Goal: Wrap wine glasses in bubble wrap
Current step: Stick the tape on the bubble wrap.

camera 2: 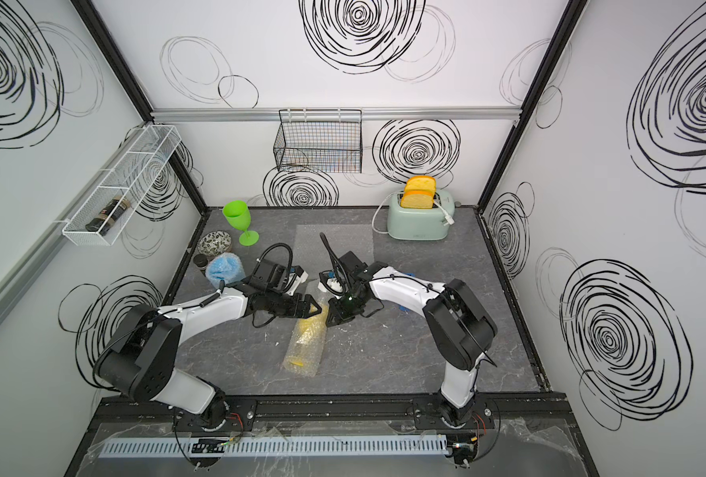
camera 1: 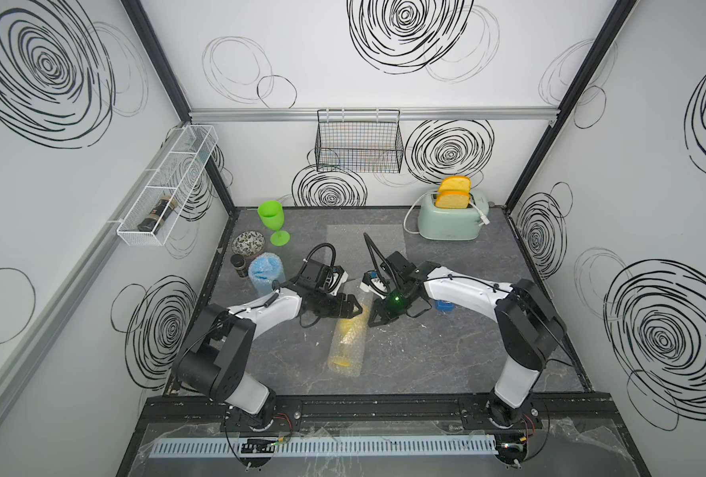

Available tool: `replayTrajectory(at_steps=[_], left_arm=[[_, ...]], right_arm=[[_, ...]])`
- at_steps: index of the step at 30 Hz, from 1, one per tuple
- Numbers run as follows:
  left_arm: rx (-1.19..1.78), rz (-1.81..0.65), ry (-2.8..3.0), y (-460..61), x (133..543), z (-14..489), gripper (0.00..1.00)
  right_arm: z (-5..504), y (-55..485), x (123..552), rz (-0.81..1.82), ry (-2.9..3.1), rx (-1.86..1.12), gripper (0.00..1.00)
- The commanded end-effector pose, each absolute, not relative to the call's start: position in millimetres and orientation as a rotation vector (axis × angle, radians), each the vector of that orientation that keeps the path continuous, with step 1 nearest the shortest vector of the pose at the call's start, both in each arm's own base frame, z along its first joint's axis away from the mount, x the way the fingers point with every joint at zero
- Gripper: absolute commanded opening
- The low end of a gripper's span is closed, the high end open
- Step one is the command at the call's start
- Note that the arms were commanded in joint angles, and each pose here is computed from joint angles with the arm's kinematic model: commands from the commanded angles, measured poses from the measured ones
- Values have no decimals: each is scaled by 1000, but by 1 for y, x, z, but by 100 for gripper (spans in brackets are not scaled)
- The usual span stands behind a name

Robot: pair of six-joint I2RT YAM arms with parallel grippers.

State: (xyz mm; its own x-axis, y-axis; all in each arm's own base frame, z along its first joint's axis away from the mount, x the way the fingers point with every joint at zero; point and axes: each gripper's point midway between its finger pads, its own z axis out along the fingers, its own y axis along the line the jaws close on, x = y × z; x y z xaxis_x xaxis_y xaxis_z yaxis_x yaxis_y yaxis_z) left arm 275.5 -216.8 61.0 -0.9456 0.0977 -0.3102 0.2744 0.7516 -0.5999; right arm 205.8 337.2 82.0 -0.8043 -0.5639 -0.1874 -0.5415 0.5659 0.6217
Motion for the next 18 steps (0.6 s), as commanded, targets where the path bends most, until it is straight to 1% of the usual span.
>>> replayTrajectory(at_steps=[1, 12, 18], left_arm=[[320, -962, 2741, -216, 265, 52, 84], [337, -952, 2739, -217, 265, 53, 84], [343, -963, 2737, -219, 264, 54, 84]], right_arm=[[90, 342, 202, -1089, -2706, 1028, 0], [78, 358, 200, -1075, -2646, 1037, 0], [69, 359, 207, -1021, -2672, 1013, 4]])
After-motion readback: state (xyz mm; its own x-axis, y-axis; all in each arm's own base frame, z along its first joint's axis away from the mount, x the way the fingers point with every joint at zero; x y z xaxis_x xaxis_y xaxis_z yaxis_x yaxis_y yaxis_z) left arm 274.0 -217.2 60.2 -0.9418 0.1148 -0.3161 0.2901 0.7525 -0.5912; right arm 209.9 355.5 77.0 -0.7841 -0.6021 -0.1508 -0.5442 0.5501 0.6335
